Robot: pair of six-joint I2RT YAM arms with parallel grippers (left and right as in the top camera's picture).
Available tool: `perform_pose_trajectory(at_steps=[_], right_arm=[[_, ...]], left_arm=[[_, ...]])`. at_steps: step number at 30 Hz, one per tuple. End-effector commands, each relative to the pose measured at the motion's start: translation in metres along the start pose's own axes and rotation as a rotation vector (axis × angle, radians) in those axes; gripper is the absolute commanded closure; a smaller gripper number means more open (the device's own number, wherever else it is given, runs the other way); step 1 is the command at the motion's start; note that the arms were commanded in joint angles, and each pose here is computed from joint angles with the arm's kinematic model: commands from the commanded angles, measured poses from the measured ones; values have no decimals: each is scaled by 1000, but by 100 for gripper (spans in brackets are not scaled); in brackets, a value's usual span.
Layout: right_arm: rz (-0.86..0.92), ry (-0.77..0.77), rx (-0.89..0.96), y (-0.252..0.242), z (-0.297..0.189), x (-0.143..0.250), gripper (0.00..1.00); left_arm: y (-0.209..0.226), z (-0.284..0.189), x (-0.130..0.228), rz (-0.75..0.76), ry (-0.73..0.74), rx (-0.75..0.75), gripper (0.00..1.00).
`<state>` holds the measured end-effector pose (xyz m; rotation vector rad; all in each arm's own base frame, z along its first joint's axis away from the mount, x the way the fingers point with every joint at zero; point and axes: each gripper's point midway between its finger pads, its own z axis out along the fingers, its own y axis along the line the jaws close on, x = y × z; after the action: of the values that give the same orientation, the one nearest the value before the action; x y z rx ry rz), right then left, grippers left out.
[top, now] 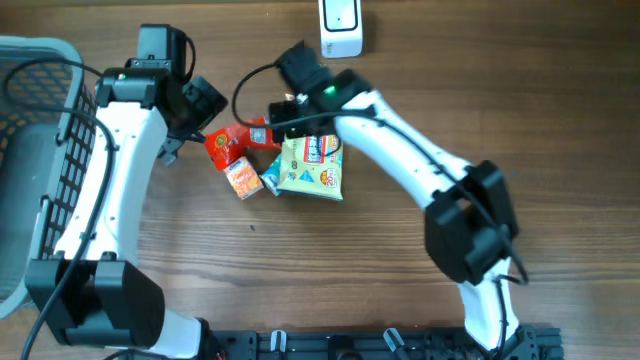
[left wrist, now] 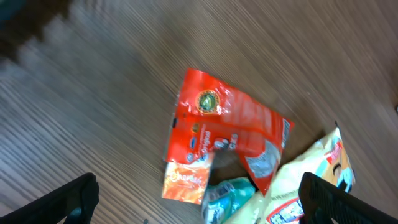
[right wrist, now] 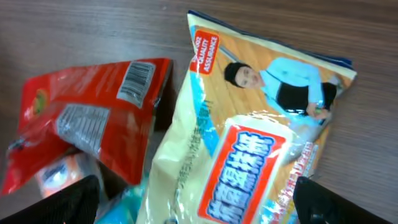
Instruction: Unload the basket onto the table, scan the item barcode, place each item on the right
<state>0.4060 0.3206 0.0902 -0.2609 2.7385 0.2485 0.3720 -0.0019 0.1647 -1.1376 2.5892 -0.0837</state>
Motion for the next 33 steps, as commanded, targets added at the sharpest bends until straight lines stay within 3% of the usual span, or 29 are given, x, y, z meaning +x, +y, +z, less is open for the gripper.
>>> perform_pose_trajectory(at_steps=[1, 6, 13, 14, 15, 17, 19, 22, 27, 29, 33], right_arm=[[66, -50, 169, -7, 31, 10, 0], [70, -16, 194, -8, 72, 25, 0], [85, -37, 285, -26, 71, 25, 2], [84, -30, 294, -28, 71, 27, 9], [93, -18, 305, -32, 72, 29, 24], [116, 1, 318, -39, 75, 32, 35], [128, 18, 313, -44, 77, 33, 62], [125, 39, 313, -44, 74, 36, 96], [103, 6, 288, -33, 31, 7, 96], [39, -17, 183, -19, 0, -12, 96], [101, 57, 55, -41, -20, -20, 96]], left_arm=[[8, 4, -5, -15, -10, -30, 0], [11, 8, -1, -12, 4, -45, 0], [11, 8, -1, -12, 4, -45, 0], [11, 8, -1, -12, 4, -45, 0], [11, 8, -1, -12, 4, -45, 0], [11, 8, -1, -12, 4, -45, 0], [11, 8, -1, -12, 4, -45, 0], [11, 8, -1, -12, 4, -45, 0], [11, 8, -1, -12, 4, -45, 1], [9, 8, 3, 8, 27, -29, 0], [-44, 3, 52, 280, 241, 269, 0]])
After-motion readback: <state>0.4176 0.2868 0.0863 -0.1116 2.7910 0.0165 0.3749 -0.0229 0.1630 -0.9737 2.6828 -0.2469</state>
